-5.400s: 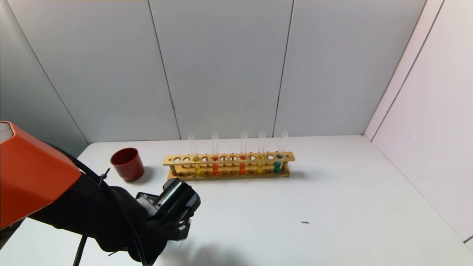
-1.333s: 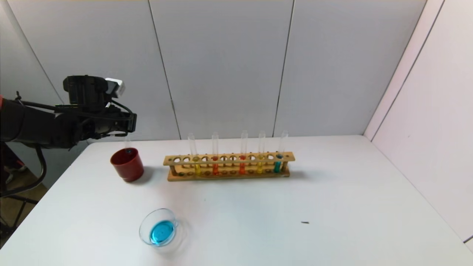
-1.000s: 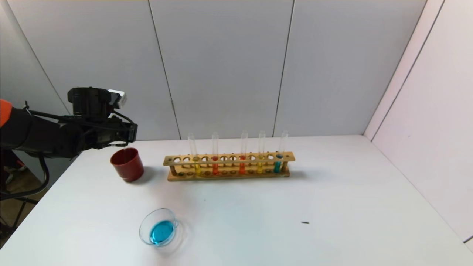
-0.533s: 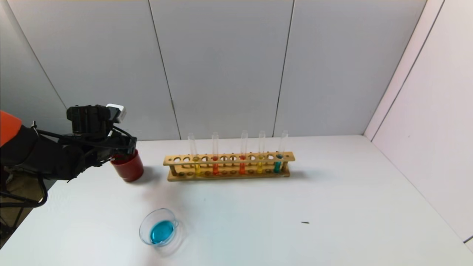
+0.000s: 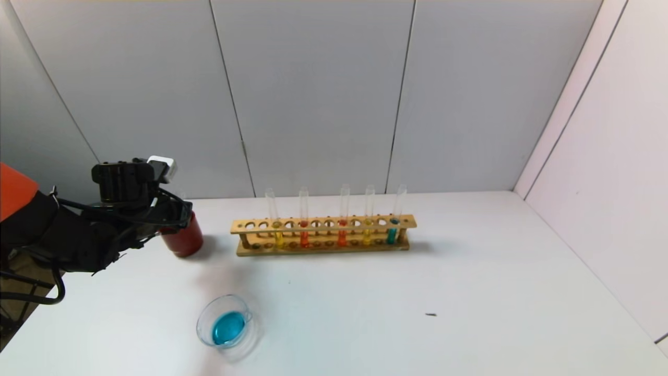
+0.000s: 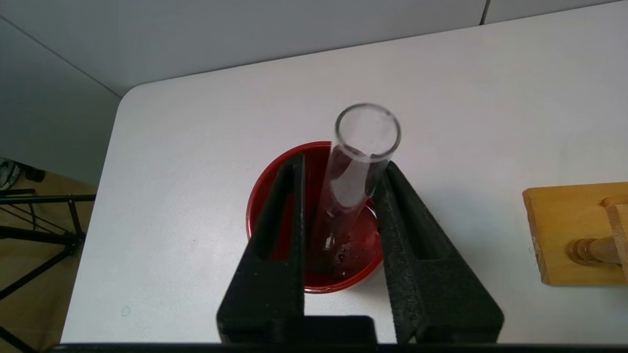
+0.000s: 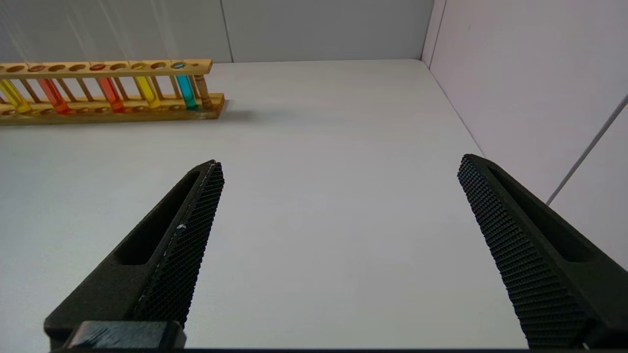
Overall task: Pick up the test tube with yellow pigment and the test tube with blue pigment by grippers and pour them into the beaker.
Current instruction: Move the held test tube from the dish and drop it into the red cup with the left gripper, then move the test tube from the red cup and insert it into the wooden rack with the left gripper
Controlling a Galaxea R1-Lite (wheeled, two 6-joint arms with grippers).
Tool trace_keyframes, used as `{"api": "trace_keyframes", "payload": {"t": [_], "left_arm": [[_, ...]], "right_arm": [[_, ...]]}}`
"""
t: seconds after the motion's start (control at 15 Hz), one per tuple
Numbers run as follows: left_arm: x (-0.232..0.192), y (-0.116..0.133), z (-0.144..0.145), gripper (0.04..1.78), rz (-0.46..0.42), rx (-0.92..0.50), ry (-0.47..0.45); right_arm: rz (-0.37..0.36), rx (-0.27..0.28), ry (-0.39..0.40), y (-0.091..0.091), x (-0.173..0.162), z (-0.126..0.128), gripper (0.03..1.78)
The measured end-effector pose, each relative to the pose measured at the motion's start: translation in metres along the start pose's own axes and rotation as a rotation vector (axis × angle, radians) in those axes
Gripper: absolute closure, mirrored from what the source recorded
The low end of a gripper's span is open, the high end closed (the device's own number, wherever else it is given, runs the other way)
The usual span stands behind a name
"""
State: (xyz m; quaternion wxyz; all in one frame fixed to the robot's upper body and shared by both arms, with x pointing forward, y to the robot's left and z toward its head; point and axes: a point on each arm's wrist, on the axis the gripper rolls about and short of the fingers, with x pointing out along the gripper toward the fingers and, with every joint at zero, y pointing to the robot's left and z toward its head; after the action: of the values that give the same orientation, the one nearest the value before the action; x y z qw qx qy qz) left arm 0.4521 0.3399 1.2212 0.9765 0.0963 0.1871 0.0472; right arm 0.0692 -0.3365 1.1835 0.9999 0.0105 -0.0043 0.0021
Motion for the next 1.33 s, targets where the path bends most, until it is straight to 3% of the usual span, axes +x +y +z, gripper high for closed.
{"api": "trace_keyframes", "payload": {"t": [0.33,0.6,1.13,1.33], "left_arm": [[-0.003,0.001,0.004,0.5,0.003,0.002,-0.013],[-0.018,0.004,0.014,0.11,0.006,0.022,-0.044],[-0.073,-0.034,0.03,0.07,-0.117,0.037,-0.128],[-0.087,-0.052,0.03,0.07,-0.185,-0.036,-0.132]], "right_arm": [[0.0,0.0,0.0,0.0,0.0,0.0,0.07],[0.0,0.0,0.0,0.0,0.0,0.0,0.07],[0.0,0.0,0.0,0.0,0.0,0.0,0.07],[-0.001,0.0,0.0,0.0,0.0,0.0,0.07]]}}
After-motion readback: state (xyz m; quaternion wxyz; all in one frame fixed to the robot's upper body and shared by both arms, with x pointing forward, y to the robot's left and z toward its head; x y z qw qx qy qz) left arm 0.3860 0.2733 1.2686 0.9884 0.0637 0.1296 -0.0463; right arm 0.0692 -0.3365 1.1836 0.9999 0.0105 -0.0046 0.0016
